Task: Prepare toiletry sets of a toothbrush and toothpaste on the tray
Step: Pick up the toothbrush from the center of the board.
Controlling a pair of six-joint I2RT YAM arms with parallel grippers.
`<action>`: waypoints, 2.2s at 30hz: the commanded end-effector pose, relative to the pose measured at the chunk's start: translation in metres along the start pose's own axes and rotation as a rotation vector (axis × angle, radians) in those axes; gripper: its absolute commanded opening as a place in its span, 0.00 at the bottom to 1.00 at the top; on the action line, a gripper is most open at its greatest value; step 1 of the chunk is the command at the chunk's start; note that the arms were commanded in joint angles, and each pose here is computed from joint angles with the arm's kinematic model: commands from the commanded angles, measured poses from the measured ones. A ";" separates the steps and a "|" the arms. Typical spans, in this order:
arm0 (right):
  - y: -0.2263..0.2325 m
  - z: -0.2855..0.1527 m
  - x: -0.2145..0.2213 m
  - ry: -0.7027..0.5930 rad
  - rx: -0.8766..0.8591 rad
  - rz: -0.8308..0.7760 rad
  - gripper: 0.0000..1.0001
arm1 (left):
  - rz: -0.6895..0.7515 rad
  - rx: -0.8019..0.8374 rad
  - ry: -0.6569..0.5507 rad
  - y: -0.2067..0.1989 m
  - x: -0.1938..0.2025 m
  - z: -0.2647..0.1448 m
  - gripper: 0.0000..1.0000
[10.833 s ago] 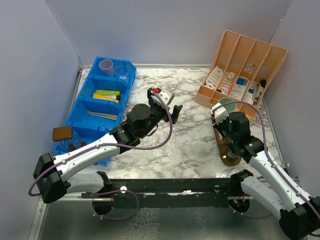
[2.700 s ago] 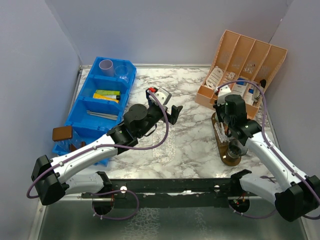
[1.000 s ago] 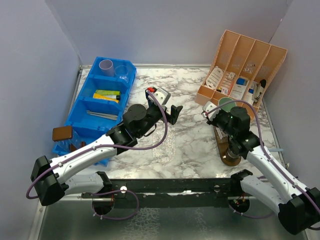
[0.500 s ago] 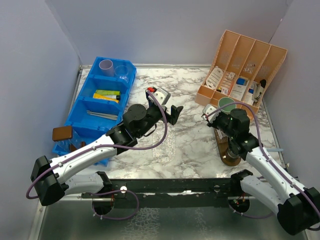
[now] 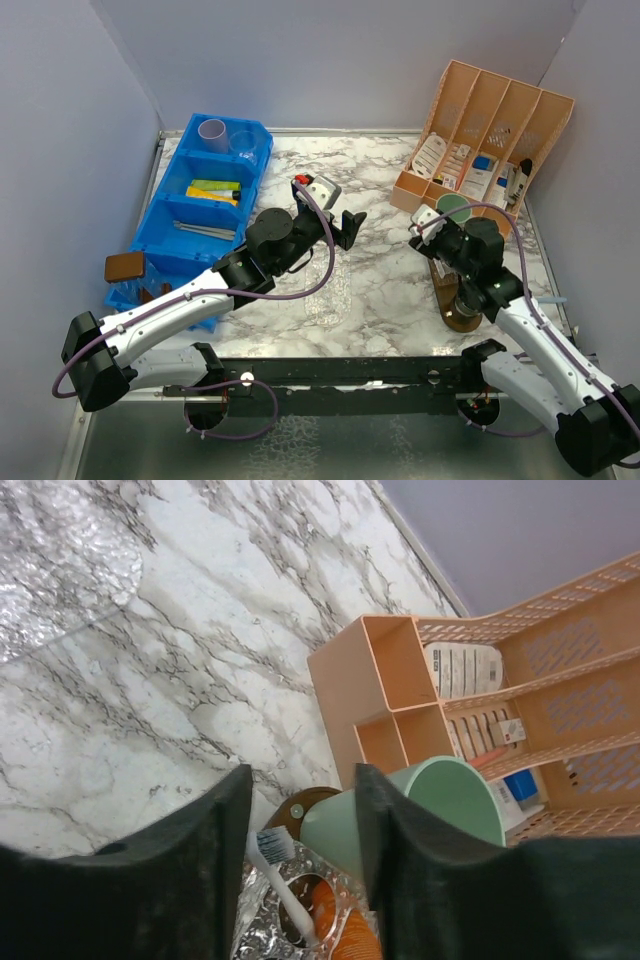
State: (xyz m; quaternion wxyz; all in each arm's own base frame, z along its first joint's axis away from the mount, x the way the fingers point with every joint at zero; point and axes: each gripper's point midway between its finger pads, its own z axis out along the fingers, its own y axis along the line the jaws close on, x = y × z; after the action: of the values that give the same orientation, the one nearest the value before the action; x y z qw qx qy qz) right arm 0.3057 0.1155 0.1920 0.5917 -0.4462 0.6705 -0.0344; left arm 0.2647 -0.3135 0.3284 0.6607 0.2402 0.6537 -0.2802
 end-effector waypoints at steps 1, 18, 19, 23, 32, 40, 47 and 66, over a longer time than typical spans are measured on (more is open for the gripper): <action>-0.018 -0.014 -0.030 -0.056 0.047 0.128 0.53 | -0.012 0.011 -0.032 -0.001 -0.006 0.000 0.85; -0.152 -0.043 -0.021 0.230 0.778 0.667 0.61 | 0.005 0.000 0.011 0.000 0.011 0.007 0.85; -0.159 -0.046 -0.011 0.254 0.824 0.692 0.58 | 0.007 -0.003 0.014 0.001 0.012 0.008 0.85; -0.177 -0.057 0.032 0.340 0.940 0.861 0.55 | 0.009 -0.008 0.015 0.002 0.013 0.008 0.85; -0.164 -0.117 0.162 0.591 1.318 1.260 0.52 | -0.009 0.012 0.005 -0.002 0.008 0.006 0.85; -0.080 -0.156 0.251 0.954 1.544 1.648 0.47 | -0.029 0.039 0.005 -0.009 0.008 0.006 0.85; -0.044 -0.182 0.272 1.039 1.704 1.670 0.45 | -0.029 0.037 0.011 -0.009 0.011 0.007 0.85; -0.010 -0.206 0.305 1.087 1.899 1.652 0.32 | -0.033 0.041 0.025 -0.011 0.017 0.009 0.85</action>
State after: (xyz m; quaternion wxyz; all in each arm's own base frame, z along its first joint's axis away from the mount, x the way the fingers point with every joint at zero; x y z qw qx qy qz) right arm 0.1726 -0.1751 0.0304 0.1608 0.7101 0.6274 -0.2761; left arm 0.2658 -0.3253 0.3107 0.6394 0.2473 0.6676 -0.2902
